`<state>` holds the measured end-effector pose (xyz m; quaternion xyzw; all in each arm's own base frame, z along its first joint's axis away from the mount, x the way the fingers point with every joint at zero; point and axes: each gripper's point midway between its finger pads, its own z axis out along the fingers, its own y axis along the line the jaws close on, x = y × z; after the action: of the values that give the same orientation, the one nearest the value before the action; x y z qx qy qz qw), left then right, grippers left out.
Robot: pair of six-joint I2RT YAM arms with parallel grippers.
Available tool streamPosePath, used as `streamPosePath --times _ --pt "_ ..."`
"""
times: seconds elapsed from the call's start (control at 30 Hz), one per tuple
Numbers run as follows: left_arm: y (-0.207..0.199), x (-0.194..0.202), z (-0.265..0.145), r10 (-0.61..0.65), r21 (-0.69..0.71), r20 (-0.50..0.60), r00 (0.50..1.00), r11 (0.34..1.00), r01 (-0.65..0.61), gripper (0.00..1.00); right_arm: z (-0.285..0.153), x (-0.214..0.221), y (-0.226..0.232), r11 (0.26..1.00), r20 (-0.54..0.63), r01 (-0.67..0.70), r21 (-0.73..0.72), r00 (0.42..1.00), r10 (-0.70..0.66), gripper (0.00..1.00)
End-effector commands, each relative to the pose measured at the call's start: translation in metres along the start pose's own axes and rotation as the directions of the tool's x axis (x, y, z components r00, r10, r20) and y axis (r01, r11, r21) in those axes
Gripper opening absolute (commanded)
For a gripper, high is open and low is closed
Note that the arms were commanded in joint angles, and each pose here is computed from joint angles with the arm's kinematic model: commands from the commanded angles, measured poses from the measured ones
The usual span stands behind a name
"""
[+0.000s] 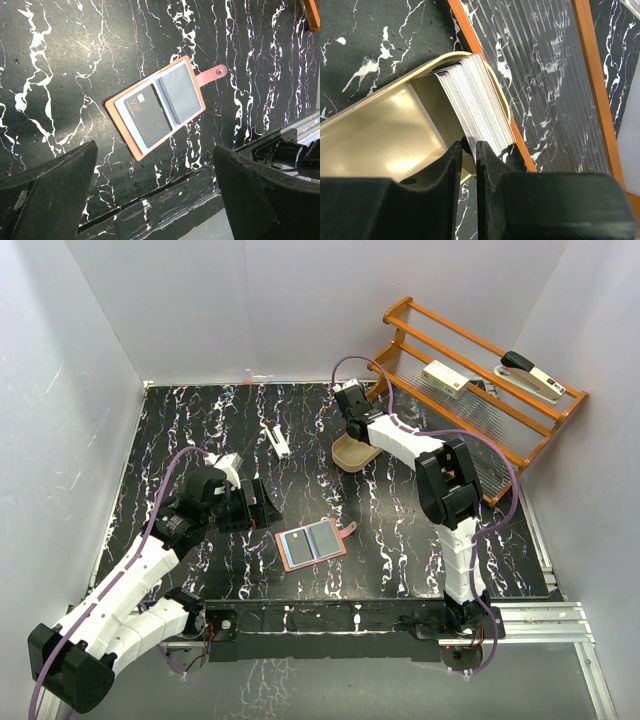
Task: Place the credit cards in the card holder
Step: Pick up the credit card from the storage box.
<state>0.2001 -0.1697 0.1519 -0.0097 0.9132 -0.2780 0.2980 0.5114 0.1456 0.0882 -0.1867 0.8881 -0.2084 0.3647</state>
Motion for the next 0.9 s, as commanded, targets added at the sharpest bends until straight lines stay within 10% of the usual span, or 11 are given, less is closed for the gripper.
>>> streamPosePath --times 0.0,0.53,0.87 --pt "0.002 0.002 -0.002 0.011 -0.006 -0.004 1.0 1.0 -0.011 0.99 -0.02 -0.044 -0.038 0.994 0.114 -0.082 0.076 0.991 0.073 0.12" --pt "0.005 0.011 -0.004 -0.051 -0.042 -0.058 0.997 0.998 0.049 0.99 -0.076 -0.044 -0.01 0.961 0.134 -0.145 -0.234 0.975 0.18 0.0" --pt "-0.035 0.006 -0.011 -0.125 0.149 -0.066 0.99 0.98 0.134 0.91 -0.185 -0.035 -0.004 0.798 0.161 -0.246 -0.55 0.907 0.39 0.0"
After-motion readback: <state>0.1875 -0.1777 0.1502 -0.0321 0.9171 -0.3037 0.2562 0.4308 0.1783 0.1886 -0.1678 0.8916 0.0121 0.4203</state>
